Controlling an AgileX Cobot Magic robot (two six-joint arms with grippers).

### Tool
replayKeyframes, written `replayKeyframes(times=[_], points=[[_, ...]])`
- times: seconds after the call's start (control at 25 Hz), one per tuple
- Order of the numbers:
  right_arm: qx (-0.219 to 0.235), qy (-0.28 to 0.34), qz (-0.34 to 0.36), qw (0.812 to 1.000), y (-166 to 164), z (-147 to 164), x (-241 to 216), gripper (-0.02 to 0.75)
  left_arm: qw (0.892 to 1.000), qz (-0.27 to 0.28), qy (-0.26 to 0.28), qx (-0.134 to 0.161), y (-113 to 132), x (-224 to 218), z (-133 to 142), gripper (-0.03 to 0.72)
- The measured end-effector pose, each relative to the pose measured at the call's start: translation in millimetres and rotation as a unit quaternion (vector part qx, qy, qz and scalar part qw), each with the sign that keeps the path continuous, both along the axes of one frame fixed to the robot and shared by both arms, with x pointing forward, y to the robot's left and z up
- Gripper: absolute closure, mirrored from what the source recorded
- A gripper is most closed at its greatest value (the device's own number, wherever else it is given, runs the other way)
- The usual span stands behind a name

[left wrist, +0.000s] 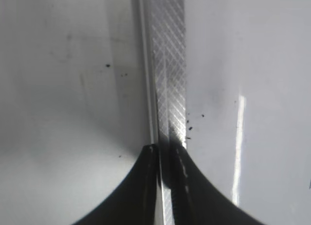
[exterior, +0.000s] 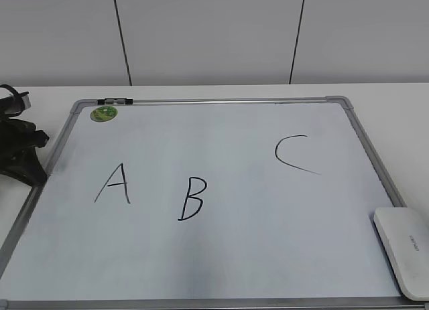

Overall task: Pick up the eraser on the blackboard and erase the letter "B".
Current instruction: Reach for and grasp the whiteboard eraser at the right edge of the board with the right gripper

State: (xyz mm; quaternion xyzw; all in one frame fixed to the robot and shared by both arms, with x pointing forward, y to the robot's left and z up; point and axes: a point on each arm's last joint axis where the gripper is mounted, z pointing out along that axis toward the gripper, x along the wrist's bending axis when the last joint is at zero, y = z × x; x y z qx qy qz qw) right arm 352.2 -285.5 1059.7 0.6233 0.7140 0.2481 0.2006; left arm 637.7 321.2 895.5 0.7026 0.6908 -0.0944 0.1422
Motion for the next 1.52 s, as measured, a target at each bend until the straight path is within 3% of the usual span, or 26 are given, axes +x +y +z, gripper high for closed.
replayKeyframes(times=[0.32, 0.84, 1.16, 1.52], points=[[-0.003, 0.117, 0.000, 0.993, 4.1, -20.3, 57.4, 0.152, 1.000, 0.001, 0.001, -0.001, -0.2, -0.1, 0.0, 0.653], [-0.002, 0.230, -0.023, 0.973, 7.2, -93.1, 116.2, 0.113, 1.000, 0.001, 0.001, -0.001, -0.2, -0.1, 0.0, 0.653], [0.000, 0.267, -0.043, 0.963, 7.6, -126.3, 131.1, 0.110, 1.000, 0.001, 0.001, -0.001, -0.2, -0.1, 0.0, 0.653], [0.006, 0.269, -0.066, 0.961, 7.6, -138.5, 137.1, 0.120, 1.000, 0.001, 0.001, -0.001, -0.2, -0.1, 0.0, 0.653]])
